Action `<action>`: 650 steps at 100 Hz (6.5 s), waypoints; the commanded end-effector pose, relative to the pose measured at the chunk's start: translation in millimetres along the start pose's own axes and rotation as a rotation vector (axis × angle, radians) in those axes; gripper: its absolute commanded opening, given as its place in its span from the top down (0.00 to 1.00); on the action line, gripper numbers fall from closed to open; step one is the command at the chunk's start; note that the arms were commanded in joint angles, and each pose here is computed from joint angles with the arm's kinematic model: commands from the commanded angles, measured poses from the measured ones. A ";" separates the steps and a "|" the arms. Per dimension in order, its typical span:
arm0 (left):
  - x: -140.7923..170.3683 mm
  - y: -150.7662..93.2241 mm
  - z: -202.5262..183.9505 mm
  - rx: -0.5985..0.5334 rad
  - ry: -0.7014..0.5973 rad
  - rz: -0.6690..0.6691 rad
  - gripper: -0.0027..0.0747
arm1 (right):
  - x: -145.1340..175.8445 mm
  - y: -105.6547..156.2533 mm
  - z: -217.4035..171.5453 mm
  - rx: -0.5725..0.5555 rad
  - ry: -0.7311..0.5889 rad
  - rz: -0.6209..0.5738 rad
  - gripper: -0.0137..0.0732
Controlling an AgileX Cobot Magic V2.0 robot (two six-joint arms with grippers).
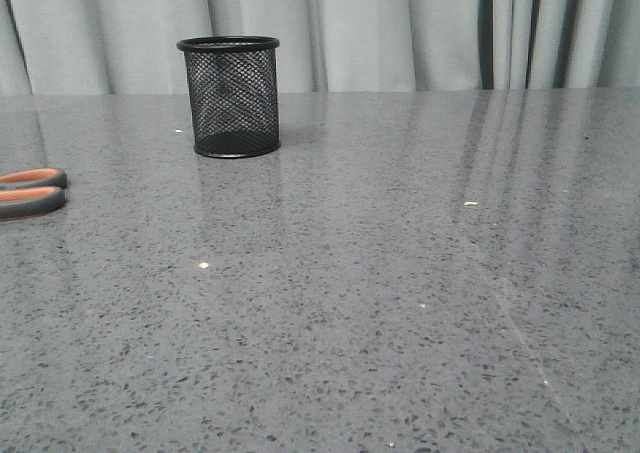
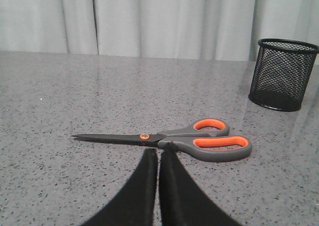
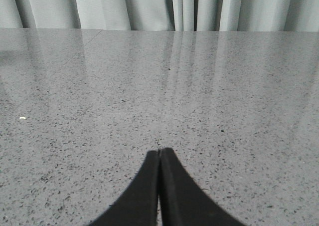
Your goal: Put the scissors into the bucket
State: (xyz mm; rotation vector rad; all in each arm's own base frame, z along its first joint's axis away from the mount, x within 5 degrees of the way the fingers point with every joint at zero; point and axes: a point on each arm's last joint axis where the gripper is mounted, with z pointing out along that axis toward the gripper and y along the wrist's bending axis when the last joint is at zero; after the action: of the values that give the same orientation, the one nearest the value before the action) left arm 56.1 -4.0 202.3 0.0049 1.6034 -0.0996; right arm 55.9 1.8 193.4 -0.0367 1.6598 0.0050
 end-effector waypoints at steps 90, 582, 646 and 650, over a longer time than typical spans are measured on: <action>5.6 0.8 -0.1 -0.001 -0.062 -0.019 0.99 | -6.6 -1.0 -1.8 0.015 -0.099 -0.015 0.91; -72.8 -11.0 274.0 1.021 1.198 1.058 0.41 | -202.1 32.2 124.1 -0.319 0.550 0.040 0.31; -71.7 -10.9 275.4 1.023 1.189 1.068 0.44 | -201.8 32.3 123.9 -0.321 0.554 0.039 0.31; -71.7 -10.9 275.4 1.023 1.189 1.068 0.46 | -201.8 32.3 123.9 -0.321 0.554 0.039 0.31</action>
State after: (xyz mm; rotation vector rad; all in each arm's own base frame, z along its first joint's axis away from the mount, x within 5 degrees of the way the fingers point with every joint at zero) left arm 335.7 -29.0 253.0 2.0000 2.2905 -0.0703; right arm 195.8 41.1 367.5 -0.2805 2.2864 0.3155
